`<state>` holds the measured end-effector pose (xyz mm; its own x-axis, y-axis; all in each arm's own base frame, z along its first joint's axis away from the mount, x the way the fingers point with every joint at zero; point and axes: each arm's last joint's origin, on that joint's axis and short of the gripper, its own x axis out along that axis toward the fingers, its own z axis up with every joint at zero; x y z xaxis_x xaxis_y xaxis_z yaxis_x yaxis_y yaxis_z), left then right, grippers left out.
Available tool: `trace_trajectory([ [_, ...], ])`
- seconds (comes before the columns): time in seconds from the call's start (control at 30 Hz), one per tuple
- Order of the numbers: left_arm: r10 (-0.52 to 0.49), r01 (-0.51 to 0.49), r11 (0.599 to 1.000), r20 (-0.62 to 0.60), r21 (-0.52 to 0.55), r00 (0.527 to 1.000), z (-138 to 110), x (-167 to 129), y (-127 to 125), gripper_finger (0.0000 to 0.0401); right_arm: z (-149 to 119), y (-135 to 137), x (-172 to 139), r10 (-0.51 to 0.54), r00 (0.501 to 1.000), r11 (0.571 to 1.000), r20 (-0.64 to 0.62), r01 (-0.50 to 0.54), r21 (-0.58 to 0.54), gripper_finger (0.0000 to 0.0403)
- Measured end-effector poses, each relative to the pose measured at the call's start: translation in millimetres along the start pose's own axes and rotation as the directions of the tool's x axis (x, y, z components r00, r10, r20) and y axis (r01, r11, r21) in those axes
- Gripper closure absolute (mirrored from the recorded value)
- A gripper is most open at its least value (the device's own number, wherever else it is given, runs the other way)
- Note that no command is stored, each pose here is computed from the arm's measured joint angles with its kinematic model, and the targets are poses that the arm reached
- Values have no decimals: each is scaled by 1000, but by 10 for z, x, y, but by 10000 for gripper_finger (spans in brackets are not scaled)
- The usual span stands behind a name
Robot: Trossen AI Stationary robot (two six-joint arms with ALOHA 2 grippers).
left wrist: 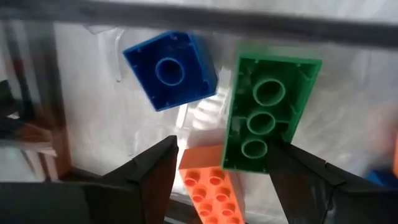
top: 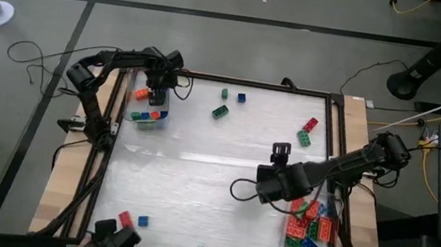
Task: Sort blocks by size
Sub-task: Put the 8 stud green game piece into the bottom transparent bin
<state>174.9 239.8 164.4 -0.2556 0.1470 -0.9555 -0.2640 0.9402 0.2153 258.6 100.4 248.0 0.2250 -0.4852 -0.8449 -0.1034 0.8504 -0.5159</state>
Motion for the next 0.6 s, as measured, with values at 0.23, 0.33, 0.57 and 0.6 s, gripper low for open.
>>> trace_trajectory([
  [0.23, -18, 19, 1000, -20, 8, 1000, 28, 72, -6, 175, 27, -7, 11, 22, 1000, 1000, 15, -22, -17, 233],
  [0.33, -32, 32, 999, -29, 13, 999, 39, 99, -11, 192, 35, -1, 11, 35, 999, 999, 20, -35, -13, 233],
  [0.57, -42, 43, 999, -36, 22, 998, 32, 99, -21, 282, 38, 3, 11, 48, 999, 999, 21, -48, -13, 233],
  [0.6, -45, 46, 999, -41, 23, 998, 27, 97, -25, 297, 38, 3, 11, 48, 999, 999, 21, -48, -17, 233],
])
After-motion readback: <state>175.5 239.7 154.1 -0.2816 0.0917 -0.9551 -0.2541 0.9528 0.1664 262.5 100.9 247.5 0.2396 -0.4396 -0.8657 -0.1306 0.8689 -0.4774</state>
